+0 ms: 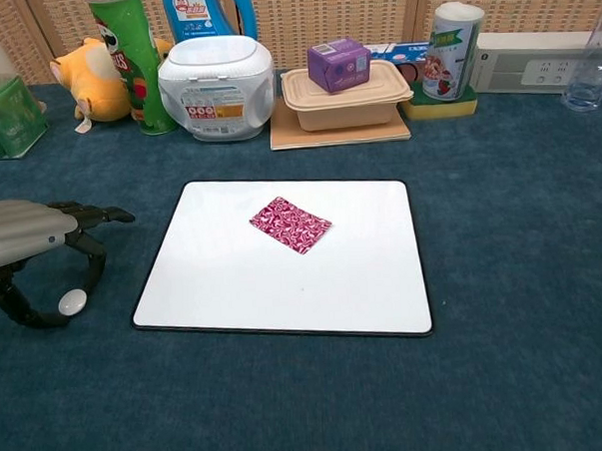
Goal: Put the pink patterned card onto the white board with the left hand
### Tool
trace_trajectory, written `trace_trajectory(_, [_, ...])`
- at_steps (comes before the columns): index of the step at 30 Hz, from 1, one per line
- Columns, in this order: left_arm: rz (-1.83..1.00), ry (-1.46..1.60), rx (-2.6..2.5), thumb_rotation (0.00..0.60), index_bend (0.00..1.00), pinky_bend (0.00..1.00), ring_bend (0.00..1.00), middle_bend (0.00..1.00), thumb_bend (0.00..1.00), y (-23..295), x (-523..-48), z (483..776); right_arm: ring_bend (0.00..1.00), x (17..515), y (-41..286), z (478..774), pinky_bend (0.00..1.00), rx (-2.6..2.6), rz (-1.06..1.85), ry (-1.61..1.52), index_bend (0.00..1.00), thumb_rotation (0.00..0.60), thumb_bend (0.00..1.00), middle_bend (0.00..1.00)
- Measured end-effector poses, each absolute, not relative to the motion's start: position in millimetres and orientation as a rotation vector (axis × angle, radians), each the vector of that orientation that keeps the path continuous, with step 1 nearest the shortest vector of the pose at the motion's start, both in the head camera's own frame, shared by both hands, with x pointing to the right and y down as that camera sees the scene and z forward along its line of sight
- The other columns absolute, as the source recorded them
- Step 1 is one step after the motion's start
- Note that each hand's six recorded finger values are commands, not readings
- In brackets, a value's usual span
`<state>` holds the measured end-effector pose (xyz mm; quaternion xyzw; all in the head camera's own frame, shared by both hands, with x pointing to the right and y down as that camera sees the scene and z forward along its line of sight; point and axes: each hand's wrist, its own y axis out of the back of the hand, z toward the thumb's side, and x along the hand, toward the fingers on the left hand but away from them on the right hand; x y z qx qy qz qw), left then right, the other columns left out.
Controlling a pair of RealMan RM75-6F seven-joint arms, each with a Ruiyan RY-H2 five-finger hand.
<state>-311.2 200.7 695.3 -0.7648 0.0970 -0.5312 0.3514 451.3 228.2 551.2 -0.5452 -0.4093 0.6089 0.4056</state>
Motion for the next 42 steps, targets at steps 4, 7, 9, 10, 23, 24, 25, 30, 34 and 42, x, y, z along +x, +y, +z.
trace_trajectory(4, [-1.351, 0.277, -1.990, 0.600, 0.53, 0.02, 0.00, 0.00, 0.23, 192, -304, 689, 0.00, 451, 228, 552, 0.00, -1.378, 1.539, -1.030, 0.15, 0.600, 0.03, 0.00])
trace_trajectory(7, [-1.306, 0.301, -1.985, 0.600, 0.53, 0.02, 0.00, 0.00, 0.23, 178, -292, 681, 0.00, 451, 229, 552, 0.00, -1.380, 1.539, -1.029, 0.15, 0.600, 0.03, 0.00])
trace_trajectory(9, [-1.280, 0.309, -1.985, 0.600, 0.52, 0.02, 0.00, 0.00, 0.22, 168, -282, 677, 0.00, 451, 228, 552, 0.00, -1.379, 1.537, -1.032, 0.15, 0.600, 0.03, 0.00])
trace_trajectory(10, [-1.269, 0.310, -1.982, 0.600, 0.52, 0.02, 0.00, 0.00, 0.22, 163, -277, 676, 0.00, 451, 228, 551, 0.00, -1.379, 1.537, -1.033, 0.15, 0.600, 0.03, 0.00])
trace_trajectory(23, [-1.136, 0.230, -2.001, 0.600, 0.52, 0.02, 0.00, 0.00, 0.22, 104, -158, 694, 0.00, 454, 227, 552, 0.00, -1.378, 1.550, -1.040, 0.15, 0.600, 0.03, 0.00])
trace_trajectory(24, [-1.130, 0.223, -2.004, 0.600, 0.53, 0.02, 0.00, 0.00, 0.22, 102, -150, 697, 0.00, 455, 227, 552, 0.00, -1.378, 1.552, -1.041, 0.16, 0.600, 0.03, 0.00])
trace_trajectory(25, [-1.127, 0.217, -2.007, 0.600, 0.53, 0.02, 0.00, 0.00, 0.22, 101, -142, 699, 0.00, 455, 227, 552, 0.00, -1.378, 1.552, -1.043, 0.16, 0.600, 0.03, 0.00])
trace_trajectory(30, [-1.150, 0.208, -2.012, 0.600, 0.53, 0.02, 0.00, 0.00, 0.22, 96, -119, 714, 0.00, 456, 226, 551, 0.00, -1.378, 1.555, -1.047, 0.16, 0.600, 0.03, 0.00])
trace_trajectory(34, [-1.173, 0.197, -2.011, 0.600, 0.53, 0.02, 0.00, 0.00, 0.22, 95, -111, 721, 0.00, 457, 226, 552, 0.00, -1.378, 1.558, -1.047, 0.16, 0.600, 0.03, 0.00])
trace_trajectory(42, [-1.194, 0.178, -2.005, 0.600, 0.52, 0.02, 0.00, 0.00, 0.21, 97, -105, 725, 0.00, 457, 226, 553, 0.00, -1.375, 1.562, -1.045, 0.16, 0.600, 0.03, 0.00])
